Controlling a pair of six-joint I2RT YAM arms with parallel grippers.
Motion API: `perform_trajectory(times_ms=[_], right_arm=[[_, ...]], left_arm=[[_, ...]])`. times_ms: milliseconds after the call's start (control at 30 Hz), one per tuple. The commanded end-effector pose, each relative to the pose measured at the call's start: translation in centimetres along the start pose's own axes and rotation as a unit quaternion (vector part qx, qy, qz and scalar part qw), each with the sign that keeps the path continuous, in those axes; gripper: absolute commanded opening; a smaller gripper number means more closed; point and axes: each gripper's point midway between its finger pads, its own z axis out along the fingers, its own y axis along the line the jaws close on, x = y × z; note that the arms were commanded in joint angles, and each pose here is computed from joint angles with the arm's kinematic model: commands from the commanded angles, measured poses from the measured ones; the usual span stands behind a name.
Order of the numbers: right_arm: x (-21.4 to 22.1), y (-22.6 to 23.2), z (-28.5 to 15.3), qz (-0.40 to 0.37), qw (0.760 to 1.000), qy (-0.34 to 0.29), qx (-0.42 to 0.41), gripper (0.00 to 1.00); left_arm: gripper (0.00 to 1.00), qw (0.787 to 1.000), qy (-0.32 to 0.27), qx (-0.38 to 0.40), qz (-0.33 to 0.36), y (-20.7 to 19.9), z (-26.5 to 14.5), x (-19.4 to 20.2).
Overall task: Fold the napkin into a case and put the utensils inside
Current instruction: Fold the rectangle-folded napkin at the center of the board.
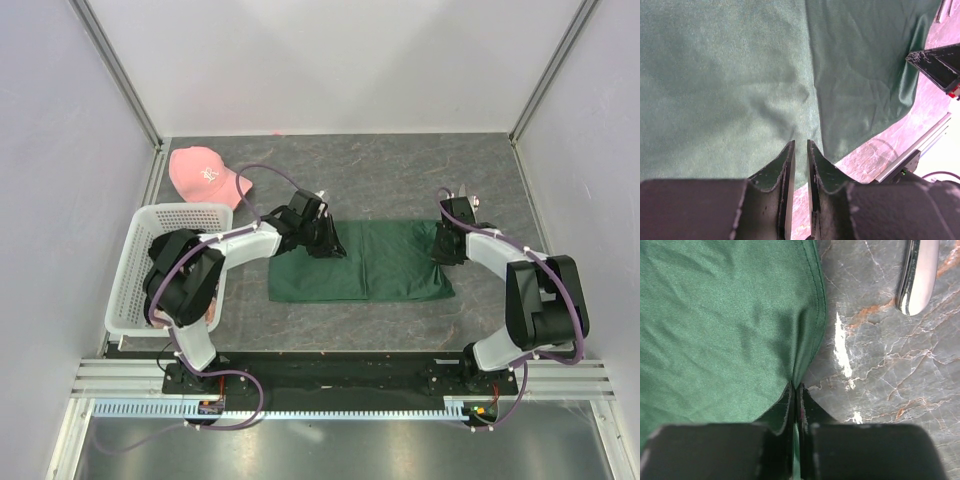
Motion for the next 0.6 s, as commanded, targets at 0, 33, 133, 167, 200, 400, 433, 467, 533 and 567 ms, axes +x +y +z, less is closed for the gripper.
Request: perform_trajectory(times_ms=[0, 33, 133, 167, 200, 400, 433, 467, 533, 567], right_arm=[[0.0, -0.9, -1.1, -0.005, 1.0, -0.01, 0.016, 0.0], [-0.4, -0.9, -2.0, -0.003, 1.0, -0.017, 0.017, 0.0], [-1.5, -0.9, -3.8, 0.001, 0.999, -0.038, 0.012, 0.0], [-1.7, -1.0, -4.1, 0.001, 0.999, -0.042, 0.014, 0.0], [-2.0, -1.0, -4.6, 0.002, 0.999, -0.05, 0.013, 0.0], [-3.7, -0.4, -7.2, -0.01, 0.996, -0.088, -0.012, 0.0], [-4.0, 0.0, -7.6, -0.012, 0.995, -0.095, -0.023, 0.0], [-4.4, 0.5, -8.1, -0.014, 0.994, -0.101, -0.035, 0.0], [-4.6, 2.0, -8.8, -0.023, 0.992, -0.104, -0.065, 0.0], [-5.1, 2.9, -9.5, -0.026, 0.99, -0.112, -0.077, 0.0]], left_arm=[[0.22, 1.0, 0.002, 0.013, 0.0, -1.2, 1.8, -0.6], [0.22, 1.0, -0.001, 0.015, -0.002, -1.6, 2.2, -1.0], [0.21, 1.0, 0.005, 0.003, -0.005, -1.8, 4.0, -0.6], [0.21, 1.0, 0.007, 0.001, -0.007, -1.8, 4.5, -0.4], [0.21, 1.0, 0.012, 0.0, -0.006, -2.1, 5.0, 0.1], [0.2, 0.999, 0.042, -0.012, -0.029, -2.3, 8.4, 2.7], [0.2, 0.998, 0.044, -0.012, -0.032, -2.4, 8.7, 3.0], [0.2, 0.998, 0.046, -0.008, -0.031, -2.9, 9.0, 3.6], [0.2, 0.998, 0.045, -0.006, -0.036, -3.3, 9.1, 4.0], [0.21, 0.998, 0.047, 0.001, -0.032, -4.1, 9.2, 4.5]])
